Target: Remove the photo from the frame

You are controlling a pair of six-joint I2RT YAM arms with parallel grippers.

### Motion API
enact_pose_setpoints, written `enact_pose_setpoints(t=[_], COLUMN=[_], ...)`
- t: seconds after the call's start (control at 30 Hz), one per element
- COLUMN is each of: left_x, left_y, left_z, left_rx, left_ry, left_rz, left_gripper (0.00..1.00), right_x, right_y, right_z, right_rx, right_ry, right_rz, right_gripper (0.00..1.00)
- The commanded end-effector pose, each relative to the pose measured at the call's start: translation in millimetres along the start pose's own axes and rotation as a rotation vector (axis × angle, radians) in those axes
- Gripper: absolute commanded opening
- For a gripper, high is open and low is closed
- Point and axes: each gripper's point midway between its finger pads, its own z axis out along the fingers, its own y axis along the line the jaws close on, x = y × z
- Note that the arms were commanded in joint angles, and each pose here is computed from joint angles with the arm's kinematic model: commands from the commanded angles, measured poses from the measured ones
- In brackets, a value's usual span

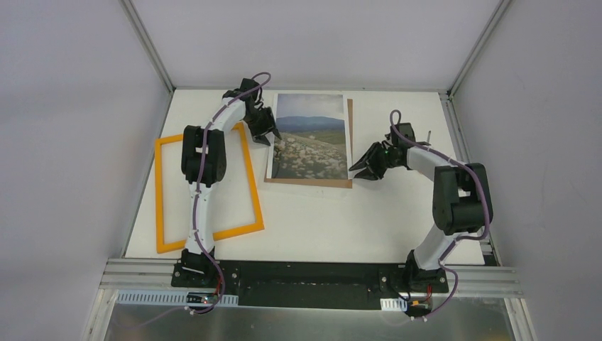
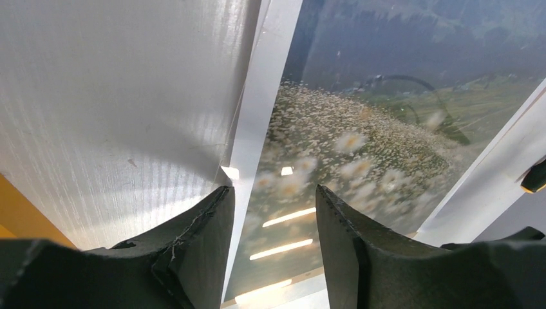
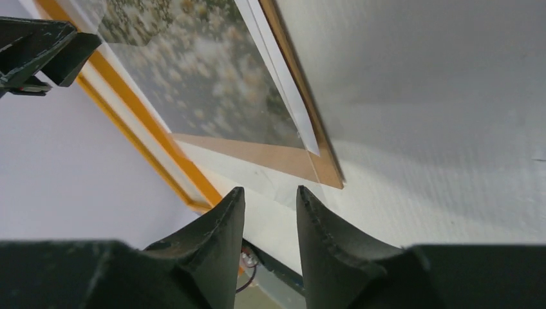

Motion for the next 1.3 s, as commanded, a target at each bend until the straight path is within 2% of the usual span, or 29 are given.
enact_pose_setpoints(t=[0.0, 0.2, 0.57, 1.27], left_x=[16, 25, 32, 34], left_y=[27, 40, 53, 59], left_z=[10, 22, 31, 34], left_rx=[-0.075, -0.107, -0.145, -0.165], left_ry=[0.058, 0.089, 0.109, 0.121], left_rz=[0.001, -0.005, -0.013, -0.002], left_gripper=[0.50, 0.48, 0.44, 0.39], right_x=[12, 12, 7, -33], right_y=[26, 8, -24, -10], right_z=[9, 18, 28, 37], right_rx=[-0.184, -0.153, -0.069, -0.131], right_ry=[0.070, 0.054, 0.038, -0.037], right_rz=[0.131, 0.194, 0.204, 0.124], right_gripper=[0.37, 0.28, 0.25, 0.22])
